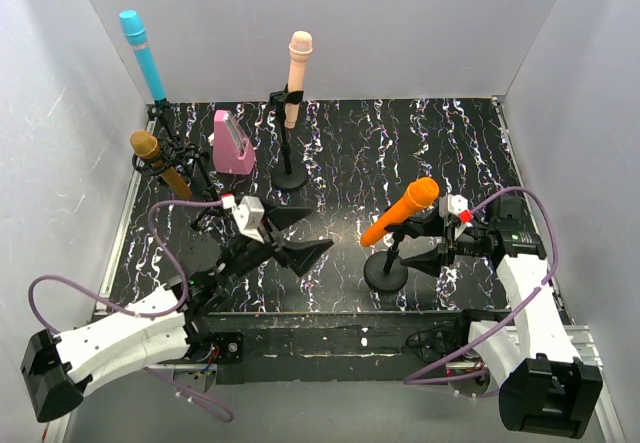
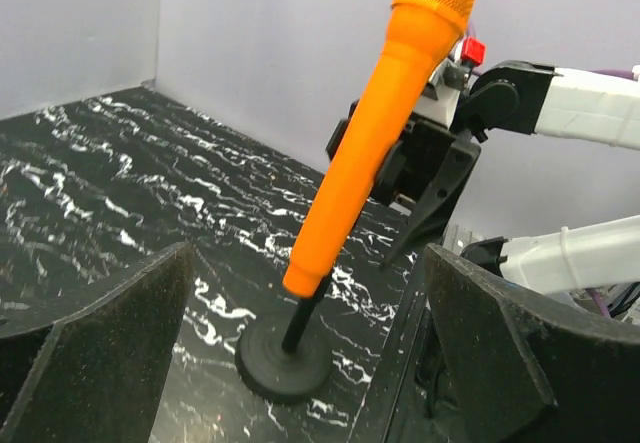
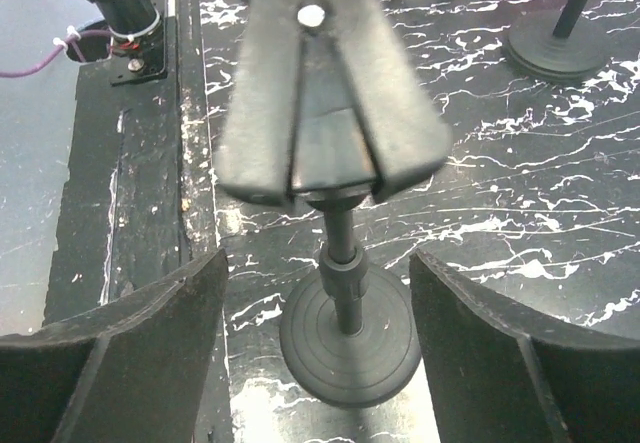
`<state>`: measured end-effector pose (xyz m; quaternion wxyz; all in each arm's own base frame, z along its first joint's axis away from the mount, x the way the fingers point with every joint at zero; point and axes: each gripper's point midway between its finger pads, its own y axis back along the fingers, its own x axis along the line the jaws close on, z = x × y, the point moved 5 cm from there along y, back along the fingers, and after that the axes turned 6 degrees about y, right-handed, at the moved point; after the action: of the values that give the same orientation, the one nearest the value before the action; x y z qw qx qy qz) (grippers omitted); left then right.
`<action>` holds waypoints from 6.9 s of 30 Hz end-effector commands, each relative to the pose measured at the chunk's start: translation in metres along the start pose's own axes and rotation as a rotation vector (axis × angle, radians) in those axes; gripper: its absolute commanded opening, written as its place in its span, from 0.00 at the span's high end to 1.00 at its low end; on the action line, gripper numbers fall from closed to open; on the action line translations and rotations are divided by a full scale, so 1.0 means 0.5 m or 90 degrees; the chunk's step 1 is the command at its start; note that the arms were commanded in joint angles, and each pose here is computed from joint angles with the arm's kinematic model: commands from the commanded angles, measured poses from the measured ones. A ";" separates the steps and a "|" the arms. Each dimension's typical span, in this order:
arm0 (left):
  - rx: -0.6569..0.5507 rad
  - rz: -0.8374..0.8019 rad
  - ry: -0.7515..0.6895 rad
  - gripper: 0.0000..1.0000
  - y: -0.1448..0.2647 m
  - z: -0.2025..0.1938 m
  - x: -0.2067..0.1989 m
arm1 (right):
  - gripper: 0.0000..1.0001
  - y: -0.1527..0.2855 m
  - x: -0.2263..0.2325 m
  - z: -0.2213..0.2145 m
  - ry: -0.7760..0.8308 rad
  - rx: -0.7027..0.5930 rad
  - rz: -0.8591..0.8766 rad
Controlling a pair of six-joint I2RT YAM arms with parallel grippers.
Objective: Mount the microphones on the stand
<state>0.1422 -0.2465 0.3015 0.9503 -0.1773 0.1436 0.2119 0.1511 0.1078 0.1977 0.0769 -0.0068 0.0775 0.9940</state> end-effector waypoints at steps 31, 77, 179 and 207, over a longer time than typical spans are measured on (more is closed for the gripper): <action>0.027 0.083 0.032 0.02 0.062 -0.045 0.034 | 0.91 -0.070 -0.038 0.013 -0.021 -0.090 0.151; 0.090 0.166 -0.091 0.02 -0.002 -0.115 0.109 | 0.99 -0.162 -0.164 0.287 -0.202 -0.157 0.271; -0.089 0.113 -0.047 1.00 -0.289 0.066 0.073 | 0.35 -0.103 -0.142 0.410 -0.163 -0.108 -0.205; -0.068 0.088 0.018 1.00 -0.327 0.023 0.069 | 0.98 -0.171 -0.228 0.389 0.025 -0.143 -0.214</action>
<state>0.2524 -0.3686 0.2851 0.9247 -0.1379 0.1766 0.3080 0.2727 0.2037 0.3675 0.2415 0.0191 -0.0169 0.9701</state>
